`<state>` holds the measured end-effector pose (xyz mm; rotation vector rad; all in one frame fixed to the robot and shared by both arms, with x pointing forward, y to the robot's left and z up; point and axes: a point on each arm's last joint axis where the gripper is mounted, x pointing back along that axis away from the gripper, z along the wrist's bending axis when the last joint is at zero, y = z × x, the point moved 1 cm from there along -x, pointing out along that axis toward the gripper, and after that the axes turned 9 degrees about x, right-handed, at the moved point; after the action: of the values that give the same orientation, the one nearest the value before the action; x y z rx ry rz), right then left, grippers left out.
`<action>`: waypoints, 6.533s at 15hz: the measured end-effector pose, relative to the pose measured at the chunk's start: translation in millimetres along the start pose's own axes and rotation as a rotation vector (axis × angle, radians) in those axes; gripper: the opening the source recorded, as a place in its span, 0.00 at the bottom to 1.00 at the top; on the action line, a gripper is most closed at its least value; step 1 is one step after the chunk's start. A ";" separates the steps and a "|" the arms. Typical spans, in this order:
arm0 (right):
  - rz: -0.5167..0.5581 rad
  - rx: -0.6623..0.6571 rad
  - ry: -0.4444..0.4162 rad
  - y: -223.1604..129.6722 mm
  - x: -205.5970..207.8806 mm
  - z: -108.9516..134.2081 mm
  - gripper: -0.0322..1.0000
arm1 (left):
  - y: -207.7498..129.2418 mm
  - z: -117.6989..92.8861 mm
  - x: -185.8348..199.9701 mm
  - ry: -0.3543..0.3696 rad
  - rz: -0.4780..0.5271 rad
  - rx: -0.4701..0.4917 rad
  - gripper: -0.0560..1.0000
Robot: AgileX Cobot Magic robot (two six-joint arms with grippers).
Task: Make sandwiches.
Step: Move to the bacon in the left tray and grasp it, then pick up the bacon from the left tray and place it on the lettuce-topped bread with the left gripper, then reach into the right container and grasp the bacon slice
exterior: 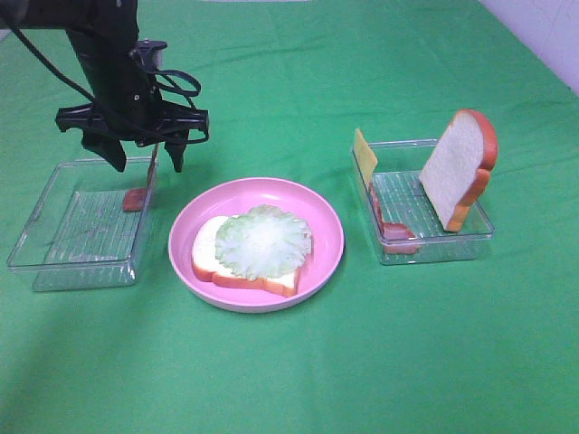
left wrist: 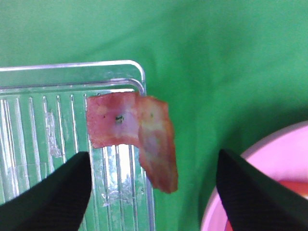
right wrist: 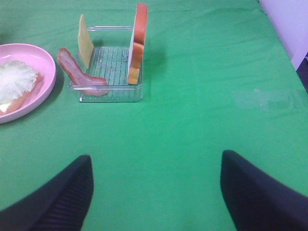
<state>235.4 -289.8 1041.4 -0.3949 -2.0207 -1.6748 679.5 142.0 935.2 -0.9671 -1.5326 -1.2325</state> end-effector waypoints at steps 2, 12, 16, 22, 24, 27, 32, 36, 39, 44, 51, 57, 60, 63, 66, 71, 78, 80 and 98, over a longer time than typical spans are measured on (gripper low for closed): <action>0.000 0.000 0.000 0.0 0.0 0.0 0.71 | 2.1 -1.5 -1.3 -0.013 -0.021 -0.001 0.71; 0.000 0.000 0.000 0.0 0.0 0.0 0.71 | 7.5 -4.8 -1.0 -0.047 -0.075 -0.004 0.24; 0.000 0.000 0.000 0.0 0.0 0.0 0.71 | 7.6 -4.8 -1.0 -0.046 -0.076 -0.006 0.05; 0.000 0.000 0.000 0.0 0.0 0.0 0.71 | 7.1 -7.7 64.6 -0.142 -0.104 -0.057 0.05; 0.000 0.000 0.000 0.0 0.0 0.0 0.71 | 4.2 -12.3 95.3 -0.235 -0.117 -0.051 0.05; 0.000 0.000 0.000 0.0 0.0 0.0 0.71 | -8.7 -34.0 120.3 -0.433 -0.068 -0.049 0.05; 0.000 0.000 0.000 0.0 0.0 0.0 0.71 | -51.8 -89.5 97.7 -0.499 0.058 -0.189 0.05; 0.000 0.000 0.000 0.0 0.0 0.0 0.71 | -68.1 -103.4 73.7 -0.471 0.132 -0.223 0.05; 0.000 0.000 0.000 0.0 0.0 0.0 0.71 | -70.8 -100.2 61.7 -0.410 0.153 -0.260 0.05; 0.000 0.000 0.000 0.0 0.0 0.0 0.71 | -72.4 -88.8 40.3 -0.264 0.189 -0.262 0.05; 0.000 0.000 0.000 0.0 0.0 0.0 0.71 | -65.2 -78.5 36.7 -0.146 0.133 -0.226 0.05; 0.000 0.000 0.000 0.0 0.0 0.0 0.71 | -64.9 -78.2 36.7 -0.142 0.131 -0.228 0.42; 0.000 0.000 0.000 0.0 0.0 0.0 0.71 | -62.4 -75.3 38.4 -0.115 0.107 -0.251 0.73; 0.000 0.000 0.000 0.0 0.0 0.0 0.71 | -55.8 -68.3 57.1 -0.066 0.052 -0.292 0.76; 0.000 0.000 0.000 0.0 0.0 0.0 0.71 | -50.6 -54.6 86.4 0.039 0.029 -0.332 0.76; 0.000 0.000 0.000 0.0 0.0 0.0 0.71 | -50.4 -45.1 148.3 -0.026 -0.069 -0.313 0.76; 0.000 0.000 0.000 0.0 0.0 0.0 0.71 | -88.2 -7.8 191.7 -0.056 -0.069 -0.343 0.77; 0.000 0.000 0.000 0.0 0.0 0.0 0.71 | -115.9 17.6 194.9 -0.032 -0.030 -0.362 0.77; 0.040 -0.058 0.064 44.4 -25.0 -6.2 0.71 | -314.7 204.7 231.7 -0.287 -0.537 -0.363 0.77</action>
<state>280.2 -284.5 1065.9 -0.3938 -1.9103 -1.7030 282.5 289.6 1058.5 -1.0287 -1.9120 -1.8627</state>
